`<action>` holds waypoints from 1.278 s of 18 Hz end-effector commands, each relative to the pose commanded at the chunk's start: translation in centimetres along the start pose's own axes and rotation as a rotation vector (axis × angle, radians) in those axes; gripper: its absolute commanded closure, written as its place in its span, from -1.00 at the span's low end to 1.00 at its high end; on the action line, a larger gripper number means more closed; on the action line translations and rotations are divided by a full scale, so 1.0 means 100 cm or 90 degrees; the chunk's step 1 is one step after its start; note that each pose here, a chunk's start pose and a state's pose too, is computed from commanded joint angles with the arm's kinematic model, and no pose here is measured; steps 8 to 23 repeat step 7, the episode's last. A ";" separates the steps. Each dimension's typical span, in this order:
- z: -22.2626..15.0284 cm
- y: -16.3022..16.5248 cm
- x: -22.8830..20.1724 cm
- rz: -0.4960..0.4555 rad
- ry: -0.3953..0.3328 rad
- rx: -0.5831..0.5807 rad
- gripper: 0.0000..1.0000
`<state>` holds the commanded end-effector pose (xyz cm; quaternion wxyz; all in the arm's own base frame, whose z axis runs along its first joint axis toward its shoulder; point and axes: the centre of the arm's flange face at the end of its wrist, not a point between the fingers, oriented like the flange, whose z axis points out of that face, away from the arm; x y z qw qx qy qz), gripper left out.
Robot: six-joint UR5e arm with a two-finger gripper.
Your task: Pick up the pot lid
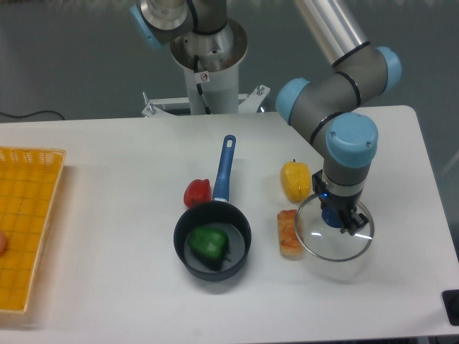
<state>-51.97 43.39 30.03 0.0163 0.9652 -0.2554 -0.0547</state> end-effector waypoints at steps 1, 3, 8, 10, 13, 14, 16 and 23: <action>-0.001 -0.006 0.001 -0.003 -0.001 0.001 -0.13; -0.009 -0.012 0.004 0.000 -0.003 0.001 -0.13; -0.023 -0.015 0.011 0.004 0.006 0.001 -0.13; -0.023 -0.015 0.011 0.004 0.006 0.001 -0.13; -0.023 -0.015 0.011 0.004 0.006 0.001 -0.13; -0.023 -0.015 0.011 0.004 0.006 0.001 -0.13; -0.023 -0.015 0.011 0.004 0.006 0.001 -0.13; -0.023 -0.015 0.011 0.004 0.006 0.001 -0.13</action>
